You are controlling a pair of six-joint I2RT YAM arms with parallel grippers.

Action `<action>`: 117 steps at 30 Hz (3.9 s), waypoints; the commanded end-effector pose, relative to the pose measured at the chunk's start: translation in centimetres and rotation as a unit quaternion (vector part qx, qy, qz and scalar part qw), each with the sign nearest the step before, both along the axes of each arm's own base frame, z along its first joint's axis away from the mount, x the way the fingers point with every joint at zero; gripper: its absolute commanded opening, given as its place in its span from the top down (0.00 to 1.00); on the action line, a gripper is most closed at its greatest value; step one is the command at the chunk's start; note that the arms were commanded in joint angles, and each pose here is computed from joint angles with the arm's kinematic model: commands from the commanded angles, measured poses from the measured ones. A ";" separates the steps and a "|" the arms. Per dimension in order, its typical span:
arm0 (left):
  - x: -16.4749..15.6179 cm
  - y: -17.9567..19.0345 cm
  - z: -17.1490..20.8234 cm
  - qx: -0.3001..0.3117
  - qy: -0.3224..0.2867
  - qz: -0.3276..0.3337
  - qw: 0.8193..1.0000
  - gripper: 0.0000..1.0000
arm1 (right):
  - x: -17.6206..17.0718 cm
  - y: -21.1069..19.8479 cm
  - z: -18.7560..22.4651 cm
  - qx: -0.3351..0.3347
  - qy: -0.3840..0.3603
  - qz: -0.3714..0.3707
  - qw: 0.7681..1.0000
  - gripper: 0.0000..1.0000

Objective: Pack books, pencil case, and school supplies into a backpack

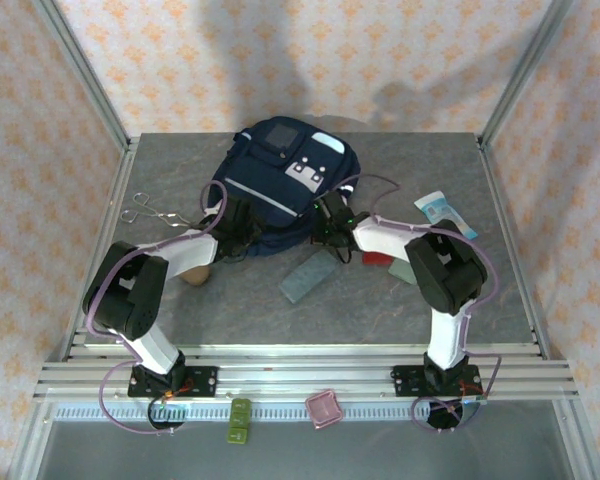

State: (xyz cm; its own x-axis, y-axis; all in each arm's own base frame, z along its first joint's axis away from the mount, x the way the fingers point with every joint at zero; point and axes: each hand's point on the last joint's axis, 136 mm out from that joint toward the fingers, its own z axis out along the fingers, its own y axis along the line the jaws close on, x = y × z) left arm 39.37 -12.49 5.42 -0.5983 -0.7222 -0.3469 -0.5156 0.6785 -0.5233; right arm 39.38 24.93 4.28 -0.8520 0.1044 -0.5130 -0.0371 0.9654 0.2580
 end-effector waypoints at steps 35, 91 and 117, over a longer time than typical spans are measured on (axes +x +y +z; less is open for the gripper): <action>-0.7 5.4 -5.5 0.125 0.095 0.026 0.987 0.45 | 5.9 -12.6 4.7 -0.053 -0.099 -0.229 0.967 1.00; 0.7 -7.8 2.9 0.041 -0.068 -0.179 0.981 0.34 | 11.6 -5.5 -1.0 0.224 0.087 -0.219 0.946 0.49; 2.8 -4.6 1.8 0.179 -0.020 -0.149 0.972 0.58 | -2.6 -4.2 -6.5 0.191 0.170 -0.220 0.941 0.58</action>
